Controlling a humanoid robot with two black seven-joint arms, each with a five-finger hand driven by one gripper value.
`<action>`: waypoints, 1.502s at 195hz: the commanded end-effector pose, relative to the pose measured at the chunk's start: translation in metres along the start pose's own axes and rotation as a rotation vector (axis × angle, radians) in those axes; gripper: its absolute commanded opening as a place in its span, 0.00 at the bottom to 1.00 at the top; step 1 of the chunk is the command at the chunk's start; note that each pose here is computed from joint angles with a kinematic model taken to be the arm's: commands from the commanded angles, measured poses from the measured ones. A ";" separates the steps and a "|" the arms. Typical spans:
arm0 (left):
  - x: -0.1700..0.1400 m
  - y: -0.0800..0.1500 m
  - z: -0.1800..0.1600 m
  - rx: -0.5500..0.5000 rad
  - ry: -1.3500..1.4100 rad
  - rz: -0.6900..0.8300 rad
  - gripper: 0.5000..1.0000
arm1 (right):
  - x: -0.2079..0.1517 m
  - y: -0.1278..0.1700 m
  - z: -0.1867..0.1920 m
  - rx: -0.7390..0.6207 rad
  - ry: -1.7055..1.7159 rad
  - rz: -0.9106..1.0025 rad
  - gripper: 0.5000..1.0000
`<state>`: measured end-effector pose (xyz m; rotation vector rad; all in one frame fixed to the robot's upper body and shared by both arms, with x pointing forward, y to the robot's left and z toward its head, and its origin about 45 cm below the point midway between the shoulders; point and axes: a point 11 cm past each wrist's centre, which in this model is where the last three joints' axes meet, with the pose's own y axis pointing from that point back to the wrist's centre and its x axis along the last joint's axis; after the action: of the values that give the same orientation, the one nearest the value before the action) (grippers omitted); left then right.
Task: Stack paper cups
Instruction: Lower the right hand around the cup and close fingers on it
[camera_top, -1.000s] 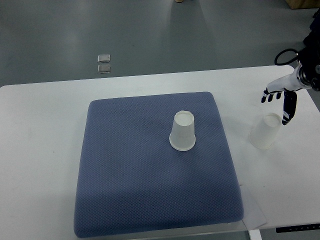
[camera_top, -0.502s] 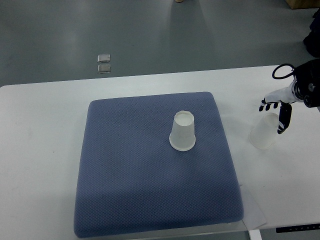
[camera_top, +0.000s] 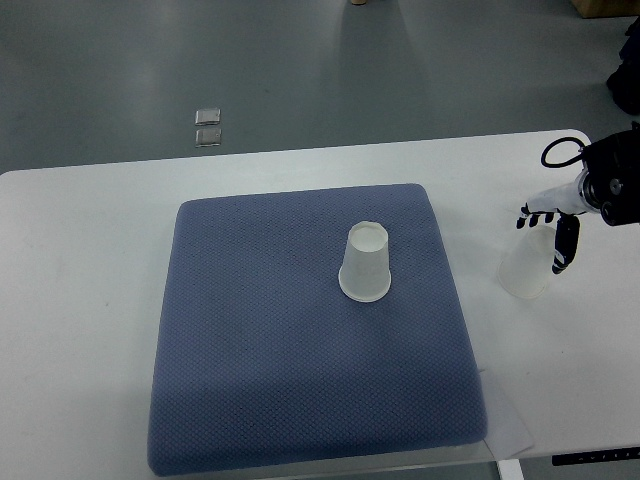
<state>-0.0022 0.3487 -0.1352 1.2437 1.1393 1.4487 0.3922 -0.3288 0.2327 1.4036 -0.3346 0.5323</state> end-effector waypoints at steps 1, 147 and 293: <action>0.000 0.000 0.000 0.000 0.000 -0.001 1.00 | 0.000 -0.001 0.000 -0.002 0.000 0.002 0.79; 0.000 0.000 0.000 0.000 0.000 0.000 1.00 | -0.005 -0.012 -0.002 -0.005 0.012 0.024 0.54; 0.000 0.000 0.000 0.000 0.000 0.000 1.00 | 0.025 0.018 0.016 -0.020 -0.025 0.066 0.31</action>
<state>-0.0022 0.3487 -0.1352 1.2432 1.1398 1.4486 0.4014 -0.3353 0.2426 1.3852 -0.3849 0.5666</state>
